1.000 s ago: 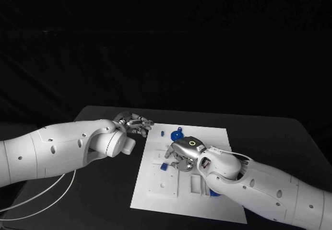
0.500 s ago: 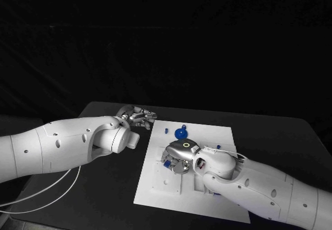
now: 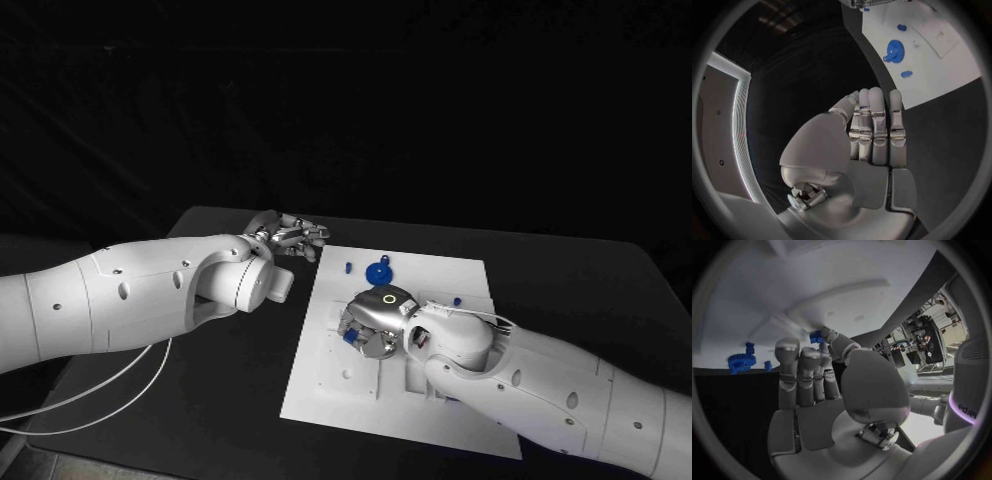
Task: Assemble the parts on the task board
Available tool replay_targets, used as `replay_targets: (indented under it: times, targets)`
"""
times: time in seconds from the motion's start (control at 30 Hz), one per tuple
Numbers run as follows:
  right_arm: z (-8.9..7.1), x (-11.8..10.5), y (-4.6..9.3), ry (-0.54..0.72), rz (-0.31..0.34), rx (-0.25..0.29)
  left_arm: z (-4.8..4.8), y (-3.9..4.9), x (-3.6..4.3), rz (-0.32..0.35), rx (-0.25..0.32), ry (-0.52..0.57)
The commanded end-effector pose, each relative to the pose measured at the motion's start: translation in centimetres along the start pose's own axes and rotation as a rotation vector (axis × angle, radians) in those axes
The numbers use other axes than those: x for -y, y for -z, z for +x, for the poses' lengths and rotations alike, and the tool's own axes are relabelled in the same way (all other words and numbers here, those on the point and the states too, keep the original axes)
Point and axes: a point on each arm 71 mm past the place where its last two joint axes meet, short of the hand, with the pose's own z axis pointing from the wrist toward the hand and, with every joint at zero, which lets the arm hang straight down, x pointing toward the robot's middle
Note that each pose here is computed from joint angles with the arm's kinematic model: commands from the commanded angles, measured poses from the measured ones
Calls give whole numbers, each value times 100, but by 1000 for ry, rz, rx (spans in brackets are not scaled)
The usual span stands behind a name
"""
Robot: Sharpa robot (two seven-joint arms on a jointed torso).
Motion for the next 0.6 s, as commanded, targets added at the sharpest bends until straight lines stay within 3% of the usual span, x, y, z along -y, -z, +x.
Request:
replay_targets:
  times: [0.03, 0.33, 0.6]
  targets:
    - [-38, -6, 8, 20, 1, 53, 1, 3, 29, 17, 5, 6]
    - [-113, 15, 54, 5, 7, 155, -12, 1, 26, 15, 6, 4]
    - [-103, 52, 100, 1, 14, 141, -17, 2, 22, 12, 6, 3]
